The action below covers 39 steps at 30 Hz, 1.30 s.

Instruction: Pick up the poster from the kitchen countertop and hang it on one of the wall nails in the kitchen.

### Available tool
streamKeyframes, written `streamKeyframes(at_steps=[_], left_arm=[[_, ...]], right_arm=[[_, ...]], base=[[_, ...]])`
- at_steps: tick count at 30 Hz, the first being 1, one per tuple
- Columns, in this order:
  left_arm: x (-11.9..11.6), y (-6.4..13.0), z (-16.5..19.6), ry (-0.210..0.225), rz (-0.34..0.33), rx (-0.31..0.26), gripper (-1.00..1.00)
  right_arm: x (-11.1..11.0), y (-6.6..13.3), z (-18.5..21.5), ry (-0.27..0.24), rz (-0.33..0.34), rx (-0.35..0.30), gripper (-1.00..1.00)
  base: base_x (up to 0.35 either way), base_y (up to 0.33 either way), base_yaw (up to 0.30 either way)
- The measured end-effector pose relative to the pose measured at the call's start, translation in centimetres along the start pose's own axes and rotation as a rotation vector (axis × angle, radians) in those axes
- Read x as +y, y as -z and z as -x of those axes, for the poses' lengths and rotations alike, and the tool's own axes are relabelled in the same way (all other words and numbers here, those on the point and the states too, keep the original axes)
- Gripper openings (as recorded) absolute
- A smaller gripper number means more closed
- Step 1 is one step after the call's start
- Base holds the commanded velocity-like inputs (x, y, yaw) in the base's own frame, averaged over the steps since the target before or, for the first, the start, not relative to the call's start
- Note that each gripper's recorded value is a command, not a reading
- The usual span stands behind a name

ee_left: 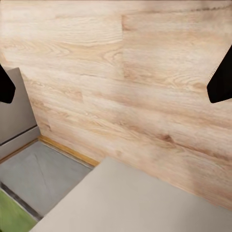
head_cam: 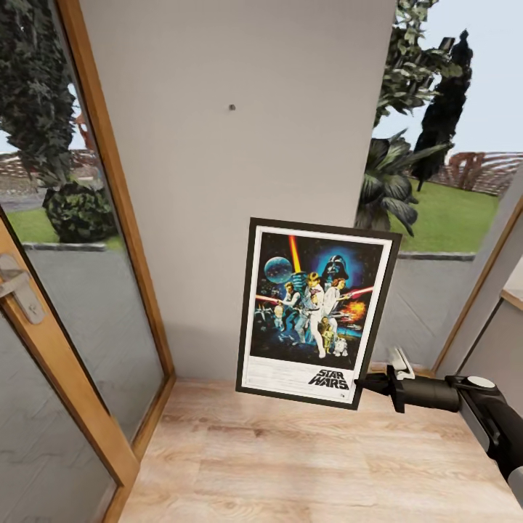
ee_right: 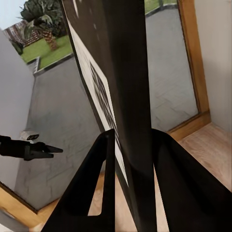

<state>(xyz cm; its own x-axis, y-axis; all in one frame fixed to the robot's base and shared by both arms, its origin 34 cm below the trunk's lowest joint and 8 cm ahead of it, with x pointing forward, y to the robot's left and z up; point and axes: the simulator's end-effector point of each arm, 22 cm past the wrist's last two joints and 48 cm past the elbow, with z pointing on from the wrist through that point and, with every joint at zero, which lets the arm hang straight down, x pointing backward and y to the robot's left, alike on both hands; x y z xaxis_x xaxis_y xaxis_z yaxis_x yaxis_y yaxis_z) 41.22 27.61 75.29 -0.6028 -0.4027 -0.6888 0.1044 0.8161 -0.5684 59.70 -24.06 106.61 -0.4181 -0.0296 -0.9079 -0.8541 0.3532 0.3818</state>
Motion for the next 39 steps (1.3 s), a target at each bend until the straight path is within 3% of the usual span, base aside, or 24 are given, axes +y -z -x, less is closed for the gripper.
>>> streamKeyframes(at_steps=[10,22,39], left_arm=[[0.01,-0.01,0.01,0.0,0.0,-0.001,1.0],[0.01,0.0,0.01,0.0,0.0,0.0,1.0],[-0.02,-0.03,0.06,-0.001,-0.001,-0.001,1.0]], right_arm=[[-0.03,0.01,-0.03,-0.002,0.0,0.0,-1.0],[0.01,0.01,-0.02,-0.003,0.001,0.0,-1.0],[0.06,0.01,0.08,-0.001,0.002,0.0,-1.0]], base=[[0.03,0.019,-0.002],[0.251,0.0,-0.001],[0.015,0.0,-0.047]])
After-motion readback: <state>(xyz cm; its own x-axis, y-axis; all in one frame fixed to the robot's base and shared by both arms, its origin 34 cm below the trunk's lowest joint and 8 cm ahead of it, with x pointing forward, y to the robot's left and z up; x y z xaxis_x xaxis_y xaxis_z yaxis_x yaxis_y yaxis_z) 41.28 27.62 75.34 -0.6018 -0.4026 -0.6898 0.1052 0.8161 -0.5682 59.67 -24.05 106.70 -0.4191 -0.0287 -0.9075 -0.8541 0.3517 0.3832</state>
